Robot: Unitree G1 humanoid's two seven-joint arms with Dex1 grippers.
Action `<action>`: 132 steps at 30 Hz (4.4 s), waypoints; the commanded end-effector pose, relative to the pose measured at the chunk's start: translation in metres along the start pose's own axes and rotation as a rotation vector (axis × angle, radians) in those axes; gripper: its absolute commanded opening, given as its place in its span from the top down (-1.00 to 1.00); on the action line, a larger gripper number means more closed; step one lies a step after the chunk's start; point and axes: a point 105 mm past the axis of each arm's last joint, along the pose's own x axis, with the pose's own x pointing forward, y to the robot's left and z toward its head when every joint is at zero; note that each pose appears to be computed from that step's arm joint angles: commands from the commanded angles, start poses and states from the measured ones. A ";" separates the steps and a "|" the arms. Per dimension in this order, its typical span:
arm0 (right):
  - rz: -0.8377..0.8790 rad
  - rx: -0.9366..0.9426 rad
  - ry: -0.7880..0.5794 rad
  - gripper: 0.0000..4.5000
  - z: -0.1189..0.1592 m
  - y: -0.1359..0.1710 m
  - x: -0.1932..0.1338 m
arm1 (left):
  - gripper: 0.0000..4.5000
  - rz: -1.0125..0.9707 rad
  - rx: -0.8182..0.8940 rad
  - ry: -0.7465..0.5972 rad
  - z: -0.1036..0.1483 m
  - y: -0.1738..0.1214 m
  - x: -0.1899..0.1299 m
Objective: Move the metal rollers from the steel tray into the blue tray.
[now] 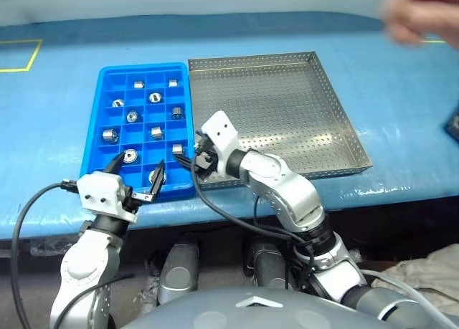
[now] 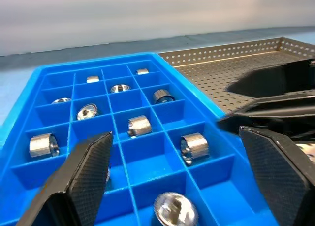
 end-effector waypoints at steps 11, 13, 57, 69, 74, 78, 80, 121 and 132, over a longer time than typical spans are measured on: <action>-0.137 0.034 -0.015 -0.98 -0.008 -0.018 -0.039 | -1.00 -0.175 -0.013 0.034 -0.003 -0.018 0.007; -0.147 0.041 -0.013 -0.98 -0.009 -0.019 -0.040 | -1.00 -0.185 -0.011 0.039 -0.004 -0.019 0.007; -0.175 0.083 0.007 -0.98 -0.015 -0.020 -0.032 | -1.00 -0.168 -0.031 0.074 -0.013 -0.021 0.000; -0.177 0.069 0.011 -0.98 -0.014 -0.020 -0.032 | -1.00 -0.178 -0.033 0.065 -0.012 -0.023 0.004; -0.196 0.063 0.002 -0.98 -0.013 -0.022 -0.033 | -1.00 -0.194 -0.033 0.062 -0.012 -0.025 0.006; -0.234 0.059 -0.010 -0.98 -0.010 -0.028 -0.033 | -1.00 -0.197 -0.028 0.057 -0.010 -0.024 0.008; -0.312 0.045 -0.031 -0.98 -0.004 -0.037 -0.030 | -1.00 -0.202 -0.023 0.053 -0.009 -0.025 0.010; -0.461 0.146 -0.094 0.17 0.002 -0.093 0.066 | -1.00 -0.164 -0.053 0.012 -0.009 -0.038 0.014; -0.115 0.011 -0.263 0.17 0.081 0.004 0.079 | -1.00 0.025 -0.011 0.008 -0.006 -0.001 -0.003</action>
